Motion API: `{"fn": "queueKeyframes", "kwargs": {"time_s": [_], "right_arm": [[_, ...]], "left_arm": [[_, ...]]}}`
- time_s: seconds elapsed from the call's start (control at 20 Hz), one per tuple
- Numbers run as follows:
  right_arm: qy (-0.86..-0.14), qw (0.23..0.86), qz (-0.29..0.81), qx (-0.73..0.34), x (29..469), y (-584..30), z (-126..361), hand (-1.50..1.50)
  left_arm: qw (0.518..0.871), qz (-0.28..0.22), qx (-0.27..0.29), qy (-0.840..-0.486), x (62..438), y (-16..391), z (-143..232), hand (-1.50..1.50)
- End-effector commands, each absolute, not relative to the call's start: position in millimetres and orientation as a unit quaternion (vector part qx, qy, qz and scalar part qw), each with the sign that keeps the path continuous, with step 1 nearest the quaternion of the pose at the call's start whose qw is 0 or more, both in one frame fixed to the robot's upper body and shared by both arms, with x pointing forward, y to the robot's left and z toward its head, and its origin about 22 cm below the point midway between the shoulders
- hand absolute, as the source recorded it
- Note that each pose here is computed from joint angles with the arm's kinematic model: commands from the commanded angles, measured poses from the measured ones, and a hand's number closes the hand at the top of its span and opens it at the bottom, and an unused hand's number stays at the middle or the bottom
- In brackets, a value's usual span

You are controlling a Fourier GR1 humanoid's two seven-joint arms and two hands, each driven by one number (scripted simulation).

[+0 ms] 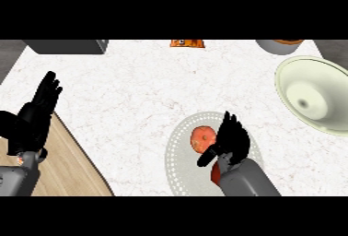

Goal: Pick the squash from the placemat and place it in the bowl

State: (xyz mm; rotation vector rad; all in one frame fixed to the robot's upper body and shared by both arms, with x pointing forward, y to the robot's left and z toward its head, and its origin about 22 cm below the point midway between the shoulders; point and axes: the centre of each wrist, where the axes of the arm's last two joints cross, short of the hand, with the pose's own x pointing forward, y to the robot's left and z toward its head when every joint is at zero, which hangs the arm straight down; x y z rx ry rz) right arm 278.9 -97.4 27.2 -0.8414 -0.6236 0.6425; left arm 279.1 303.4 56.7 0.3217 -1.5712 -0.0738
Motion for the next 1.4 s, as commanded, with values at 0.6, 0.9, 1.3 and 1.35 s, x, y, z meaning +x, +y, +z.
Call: {"fn": "queueKeyframes", "kwargs": {"time_s": [0.6, 0.9, 1.3, 1.35], "right_arm": [[-0.239, 0.857, 0.244, -0.387, 305, -86, 0, 1.5], [-0.249, 0.85, 0.243, -0.396, 304, -72, 2, 1.5], [-0.271, 0.801, 0.239, -0.477, 319, -92, -9, 1.5], [-0.285, 0.794, 0.255, -0.473, 346, -105, 25, 1.5]], "left_arm": [[0.691, -0.038, 0.143, -0.707, 286, 307, 62, 0.0], [0.692, -0.034, 0.136, -0.708, 283, 317, 62, 0.0], [0.693, -0.03, 0.152, -0.704, 277, 311, 43, 0.0], [0.694, -0.037, 0.15, -0.703, 281, 304, 51, 0.0]]}}
